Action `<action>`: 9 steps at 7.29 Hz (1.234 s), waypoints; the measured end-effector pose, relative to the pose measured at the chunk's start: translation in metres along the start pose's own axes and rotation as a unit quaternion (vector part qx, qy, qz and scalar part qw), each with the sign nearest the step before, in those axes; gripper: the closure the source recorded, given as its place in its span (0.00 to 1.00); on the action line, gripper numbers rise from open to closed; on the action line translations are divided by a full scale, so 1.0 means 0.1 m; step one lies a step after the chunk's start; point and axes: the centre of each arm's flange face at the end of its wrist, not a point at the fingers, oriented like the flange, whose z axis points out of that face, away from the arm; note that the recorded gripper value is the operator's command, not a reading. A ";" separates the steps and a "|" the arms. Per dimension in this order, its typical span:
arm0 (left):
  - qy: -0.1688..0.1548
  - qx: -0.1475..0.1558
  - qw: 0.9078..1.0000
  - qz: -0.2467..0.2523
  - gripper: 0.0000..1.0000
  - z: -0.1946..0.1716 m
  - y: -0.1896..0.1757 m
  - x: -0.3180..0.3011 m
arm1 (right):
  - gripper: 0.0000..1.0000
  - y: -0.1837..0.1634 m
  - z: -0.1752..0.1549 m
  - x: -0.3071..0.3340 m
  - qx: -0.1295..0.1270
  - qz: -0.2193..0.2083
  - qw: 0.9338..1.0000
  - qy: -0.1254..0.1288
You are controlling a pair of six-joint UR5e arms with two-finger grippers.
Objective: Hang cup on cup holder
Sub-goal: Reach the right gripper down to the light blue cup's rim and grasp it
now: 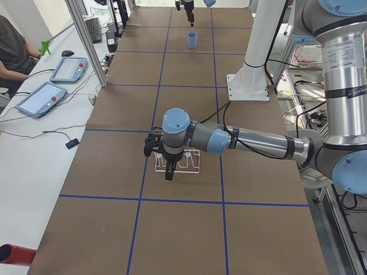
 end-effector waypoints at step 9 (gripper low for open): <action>0.002 0.002 1.000 0.001 0.02 -0.03 0.00 0.02 | 1.00 -0.04 0.68 -0.10 -0.035 -0.001 0.999 -0.002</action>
